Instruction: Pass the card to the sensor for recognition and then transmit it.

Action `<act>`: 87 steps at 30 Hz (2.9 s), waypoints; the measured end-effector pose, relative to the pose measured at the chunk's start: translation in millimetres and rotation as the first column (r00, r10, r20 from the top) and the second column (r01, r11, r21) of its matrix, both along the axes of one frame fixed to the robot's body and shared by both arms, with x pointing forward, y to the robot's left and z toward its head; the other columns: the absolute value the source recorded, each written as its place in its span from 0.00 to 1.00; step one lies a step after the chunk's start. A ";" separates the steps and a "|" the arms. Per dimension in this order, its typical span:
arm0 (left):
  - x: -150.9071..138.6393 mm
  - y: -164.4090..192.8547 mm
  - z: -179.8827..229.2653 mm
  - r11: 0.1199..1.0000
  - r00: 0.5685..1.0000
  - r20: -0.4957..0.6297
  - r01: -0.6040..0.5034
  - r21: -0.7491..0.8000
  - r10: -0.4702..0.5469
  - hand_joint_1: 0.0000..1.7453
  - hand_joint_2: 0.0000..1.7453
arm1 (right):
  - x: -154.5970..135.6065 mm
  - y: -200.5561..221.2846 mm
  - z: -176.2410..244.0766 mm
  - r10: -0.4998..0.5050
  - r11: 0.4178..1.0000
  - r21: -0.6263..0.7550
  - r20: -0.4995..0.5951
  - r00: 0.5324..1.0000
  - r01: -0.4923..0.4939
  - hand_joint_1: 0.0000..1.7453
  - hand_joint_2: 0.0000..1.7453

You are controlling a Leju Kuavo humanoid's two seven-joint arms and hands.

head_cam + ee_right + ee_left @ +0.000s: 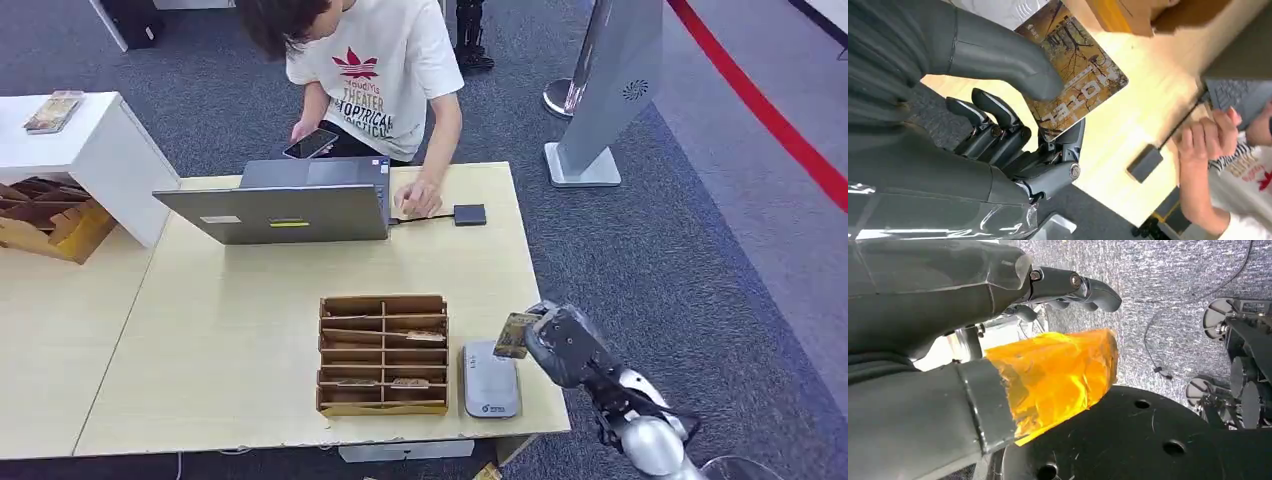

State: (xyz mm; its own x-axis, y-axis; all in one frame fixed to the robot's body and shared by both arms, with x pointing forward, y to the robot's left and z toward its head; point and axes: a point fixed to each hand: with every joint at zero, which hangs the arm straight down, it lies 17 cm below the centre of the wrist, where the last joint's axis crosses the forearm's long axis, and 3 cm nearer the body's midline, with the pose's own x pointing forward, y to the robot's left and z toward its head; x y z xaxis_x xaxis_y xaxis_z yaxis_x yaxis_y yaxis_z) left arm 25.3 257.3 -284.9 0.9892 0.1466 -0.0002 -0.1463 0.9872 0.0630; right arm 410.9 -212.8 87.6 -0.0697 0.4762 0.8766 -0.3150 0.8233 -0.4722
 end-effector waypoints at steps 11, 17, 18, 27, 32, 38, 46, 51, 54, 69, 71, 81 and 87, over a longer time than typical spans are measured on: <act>0.0 0.2 0.0 1.000 1.000 -0.002 -0.006 0.000 0.006 0.00 0.00 | -4.2 31.5 -12.3 0.096 0.994 -0.047 -0.031 0.995 -0.097 1.00 1.00; -0.2 -1.1 0.1 1.000 1.000 -0.004 -0.011 -0.007 0.011 0.00 0.00 | -6.0 44.2 -22.8 0.131 0.987 -0.086 -0.051 0.990 -0.135 1.00 1.00; -0.3 -1.3 0.1 1.000 1.000 -0.004 -0.012 -0.008 0.012 0.00 0.00 | -6.6 45.6 -24.5 0.135 0.986 -0.091 -0.056 0.989 -0.139 1.00 1.00; -0.3 -1.4 0.2 1.000 1.000 -0.005 -0.015 -0.009 0.015 0.00 0.00 | -7.3 49.9 -32.0 0.147 0.981 -0.114 -0.072 0.987 -0.154 1.00 1.00; -0.2 -2.6 0.3 1.000 1.000 -0.005 -0.020 -0.015 0.019 0.00 0.00 | -7.2 47.9 -39.4 0.150 0.974 -0.160 -0.083 0.985 -0.162 1.00 1.00; -0.7 -3.4 0.4 1.000 1.000 -0.007 -0.022 -0.020 0.022 0.00 0.00 | -6.4 35.2 -49.9 0.137 0.960 -0.231 -0.100 0.986 -0.156 1.00 1.00; -2.2 -3.4 0.4 1.000 1.000 -0.016 -0.022 -0.020 0.022 0.00 0.00 | -4.9 22.5 -66.7 0.118 0.938 -0.311 -0.127 0.985 -0.152 1.00 1.00; -2.4 -3.3 0.4 1.000 1.000 -0.017 -0.023 -0.020 0.022 0.00 0.00 | -2.2 13.6 -75.0 0.097 0.928 -0.347 -0.134 0.986 -0.138 1.00 1.00; -2.5 -3.3 0.3 1.000 1.000 -0.017 -0.023 -0.020 0.022 0.00 0.00 | -2.1 11.5 -78.2 0.092 0.926 -0.351 -0.140 0.986 -0.136 1.00 1.00; -3.1 -3.4 0.4 1.000 1.000 -0.020 -0.023 -0.020 0.023 0.00 0.00 | -3.5 4.0 -89.9 0.073 0.922 -0.365 -0.168 0.983 -0.131 1.00 1.00; -3.0 -3.4 0.4 1.000 1.000 -0.020 -0.024 -0.020 0.024 0.00 0.00 | -3.8 3.2 -91.3 0.072 0.921 -0.366 -0.171 0.983 -0.131 1.00 1.00; -3.2 -3.2 0.3 1.000 1.000 -0.021 -0.024 -0.019 0.024 0.00 0.00 | -4.4 2.4 -93.7 0.071 0.920 -0.369 -0.177 0.982 -0.133 1.00 1.00; -3.0 -3.4 0.4 0.999 1.000 -0.020 -0.025 -0.020 0.024 0.00 0.00 | -4.5 2.5 -93.7 0.072 0.919 -0.372 -0.176 0.982 -0.135 1.00 1.00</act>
State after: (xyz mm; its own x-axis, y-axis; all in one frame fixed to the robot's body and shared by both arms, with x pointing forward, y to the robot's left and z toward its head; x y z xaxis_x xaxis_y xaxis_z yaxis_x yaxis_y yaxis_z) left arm 22.3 253.9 -284.6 0.9851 0.1704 -0.0233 -0.1692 0.9845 0.0458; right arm 406.5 -210.3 -6.1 -0.0140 0.7730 0.6342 -0.4838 0.5499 -0.6809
